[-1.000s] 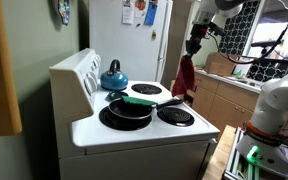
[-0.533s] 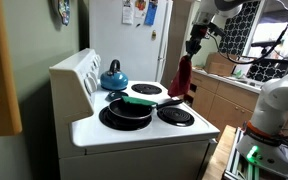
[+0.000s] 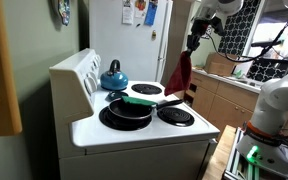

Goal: Unfold the red towel on the stove

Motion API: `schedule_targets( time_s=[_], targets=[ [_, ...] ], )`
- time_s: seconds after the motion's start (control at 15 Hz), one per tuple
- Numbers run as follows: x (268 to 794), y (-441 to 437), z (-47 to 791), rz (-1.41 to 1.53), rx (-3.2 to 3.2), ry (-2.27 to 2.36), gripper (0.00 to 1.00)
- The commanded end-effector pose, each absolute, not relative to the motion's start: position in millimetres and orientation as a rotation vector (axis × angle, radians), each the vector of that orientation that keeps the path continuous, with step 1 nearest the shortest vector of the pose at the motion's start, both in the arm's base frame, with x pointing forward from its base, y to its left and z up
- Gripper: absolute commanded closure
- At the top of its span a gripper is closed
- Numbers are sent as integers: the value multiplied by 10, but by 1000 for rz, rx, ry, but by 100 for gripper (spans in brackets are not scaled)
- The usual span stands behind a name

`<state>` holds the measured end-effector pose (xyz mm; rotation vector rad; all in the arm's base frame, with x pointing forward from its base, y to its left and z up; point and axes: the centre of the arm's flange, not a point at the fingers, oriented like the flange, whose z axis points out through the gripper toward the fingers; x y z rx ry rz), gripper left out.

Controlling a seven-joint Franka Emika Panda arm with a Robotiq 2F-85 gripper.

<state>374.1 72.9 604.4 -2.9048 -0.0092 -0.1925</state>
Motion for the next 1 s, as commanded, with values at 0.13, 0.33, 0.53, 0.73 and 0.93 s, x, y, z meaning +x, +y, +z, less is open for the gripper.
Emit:
schedule_targets(
  time_s=[0.13, 0.33, 0.53, 0.73, 0.93],
  targets=[
    [4071, 324, 5711, -53, -2812, 61, 99],
    [4240, 144, 5474, -14, -2822, 124, 99],
    [4405, 64, 5270, 12, -2830, 166, 99],
    [4359, 208, 5325, 54, -2862, 137, 99],
    [4124, 463, 5556, 92, -2899, 71, 99]
  ],
)
